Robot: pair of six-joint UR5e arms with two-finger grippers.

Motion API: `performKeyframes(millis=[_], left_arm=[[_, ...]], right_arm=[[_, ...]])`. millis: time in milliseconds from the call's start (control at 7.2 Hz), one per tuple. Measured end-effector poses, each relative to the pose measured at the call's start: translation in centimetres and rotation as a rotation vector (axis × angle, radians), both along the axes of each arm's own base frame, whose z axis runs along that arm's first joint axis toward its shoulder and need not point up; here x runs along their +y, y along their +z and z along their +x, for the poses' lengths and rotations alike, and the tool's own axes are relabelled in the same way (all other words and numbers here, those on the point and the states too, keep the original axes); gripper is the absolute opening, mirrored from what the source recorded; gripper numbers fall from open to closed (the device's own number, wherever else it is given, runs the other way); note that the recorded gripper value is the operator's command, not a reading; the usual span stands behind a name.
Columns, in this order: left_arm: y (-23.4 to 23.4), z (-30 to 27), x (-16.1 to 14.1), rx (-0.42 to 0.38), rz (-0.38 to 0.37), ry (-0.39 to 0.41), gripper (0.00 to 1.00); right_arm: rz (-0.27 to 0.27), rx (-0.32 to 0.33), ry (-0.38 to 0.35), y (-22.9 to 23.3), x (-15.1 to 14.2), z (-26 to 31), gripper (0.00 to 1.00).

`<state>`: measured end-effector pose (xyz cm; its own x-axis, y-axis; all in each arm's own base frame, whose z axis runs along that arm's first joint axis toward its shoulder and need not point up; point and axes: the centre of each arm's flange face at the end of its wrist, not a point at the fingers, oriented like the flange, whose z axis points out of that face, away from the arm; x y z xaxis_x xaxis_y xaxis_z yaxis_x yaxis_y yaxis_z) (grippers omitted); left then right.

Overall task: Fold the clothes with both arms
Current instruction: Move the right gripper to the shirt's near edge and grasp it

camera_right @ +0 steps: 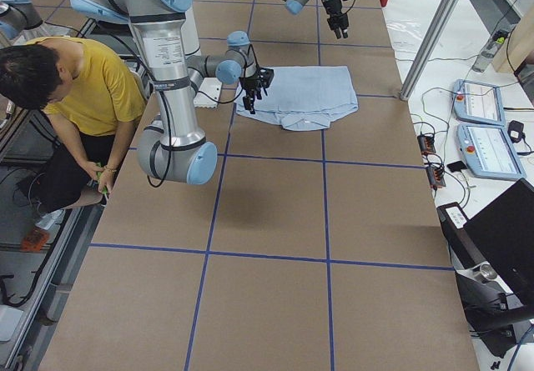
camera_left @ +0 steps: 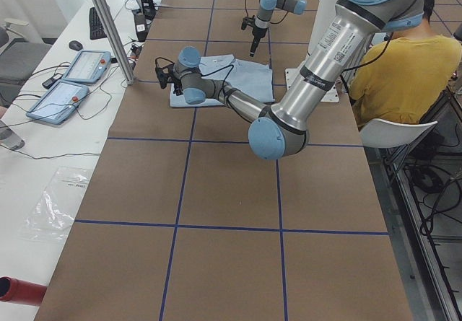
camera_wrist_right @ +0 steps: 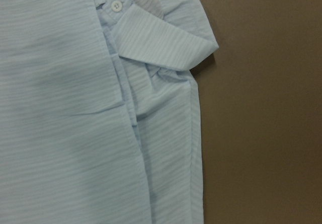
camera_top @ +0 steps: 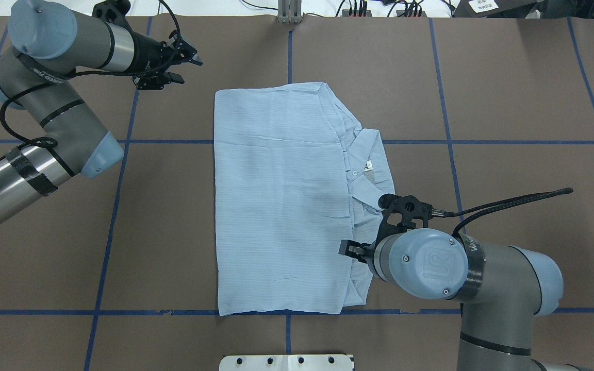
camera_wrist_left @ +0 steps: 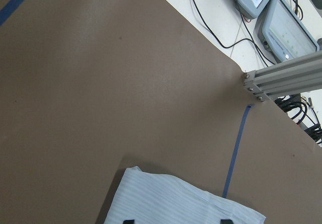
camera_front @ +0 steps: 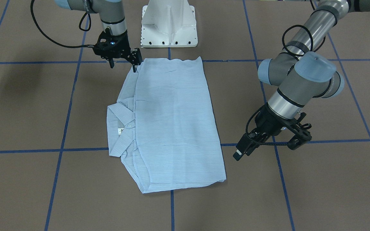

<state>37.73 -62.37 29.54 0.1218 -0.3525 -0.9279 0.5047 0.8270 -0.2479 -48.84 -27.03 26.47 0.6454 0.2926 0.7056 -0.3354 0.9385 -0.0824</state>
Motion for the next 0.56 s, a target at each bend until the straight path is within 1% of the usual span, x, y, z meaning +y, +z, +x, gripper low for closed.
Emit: performKeyframes(millis=[139,278,416,555], left_arm=[[0.1,0.0,0.0,-0.002,-0.001,0.0,0.65],[0.3,0.0,0.1,-0.005,-0.001,0.0,0.65],[0.4,0.0,0.1,-0.006,-0.001,0.0,0.65],[0.5,0.1,0.1,-0.007,0.0,-0.001,0.65]], right_arm=[[-0.056,-0.035,0.035,-0.9,1.4,-0.6,0.99],[-0.158,-0.093,0.138,-2.2,2.5,-1.4,0.99],[-0.248,-0.166,0.276,-3.6,3.2,-2.0,0.96],[-0.294,-0.215,0.368,-4.1,4.1,-2.9,0.96]])
